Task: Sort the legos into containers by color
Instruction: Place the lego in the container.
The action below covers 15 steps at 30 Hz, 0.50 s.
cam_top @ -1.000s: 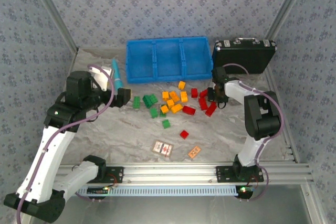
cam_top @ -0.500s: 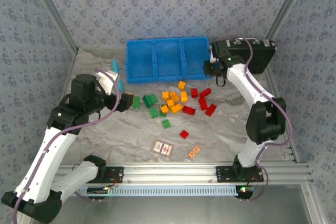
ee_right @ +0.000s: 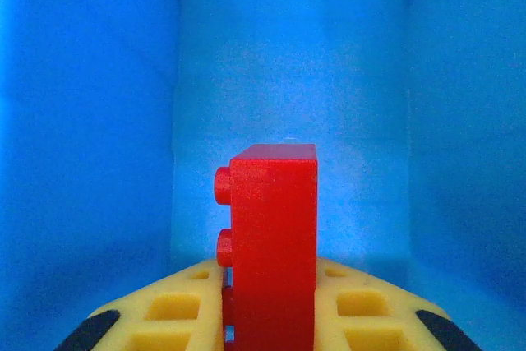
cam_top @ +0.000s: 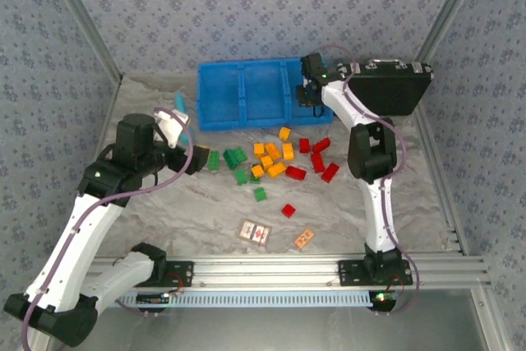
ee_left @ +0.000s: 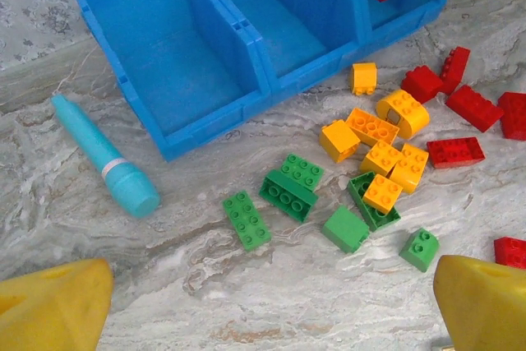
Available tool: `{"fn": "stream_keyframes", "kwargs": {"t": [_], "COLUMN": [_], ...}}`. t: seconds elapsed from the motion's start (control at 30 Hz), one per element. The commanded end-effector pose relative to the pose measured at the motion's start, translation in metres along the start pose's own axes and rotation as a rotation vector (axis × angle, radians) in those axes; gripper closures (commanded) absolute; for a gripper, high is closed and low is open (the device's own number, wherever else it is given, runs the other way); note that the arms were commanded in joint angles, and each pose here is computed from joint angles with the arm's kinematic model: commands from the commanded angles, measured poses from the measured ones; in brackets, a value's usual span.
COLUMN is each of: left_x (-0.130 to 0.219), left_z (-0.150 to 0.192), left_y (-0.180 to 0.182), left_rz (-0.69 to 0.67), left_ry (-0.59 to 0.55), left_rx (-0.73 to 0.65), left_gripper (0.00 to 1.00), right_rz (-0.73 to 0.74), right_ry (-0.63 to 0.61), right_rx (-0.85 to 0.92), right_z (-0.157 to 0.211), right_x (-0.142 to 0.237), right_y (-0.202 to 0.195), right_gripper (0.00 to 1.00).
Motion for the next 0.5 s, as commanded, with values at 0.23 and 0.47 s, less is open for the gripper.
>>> {"fn": "stream_keyframes", "kwargs": {"t": [0.23,0.47], "left_x": [-0.015,-0.015], "left_z": [0.004,0.005], "left_y": [-0.009,-0.012], "left_rz": [0.000,-0.010], "left_ry": [0.025,0.028], "left_rx": [-0.120,-0.148], "left_gripper": [0.00,0.00], "right_rz": [0.051,0.068], "right_ry": [0.002,-0.006], "right_rx": [0.003,-0.034], "right_z": [0.001,0.014], "right_x": [0.010,0.040], "right_y": [0.000,-0.009], "right_gripper": [0.63,0.53]}}
Point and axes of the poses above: each hand's point on the last joint's axis, 136 mm out from that joint toward the fingers, its own x axis back along the fingers, its own y axis along the line the jaws close on, z = x × y, the point moved 10 cm from there along x, back along the fingers, and after that the axes turned 13 degrees about -x, right-handed, at the moved point
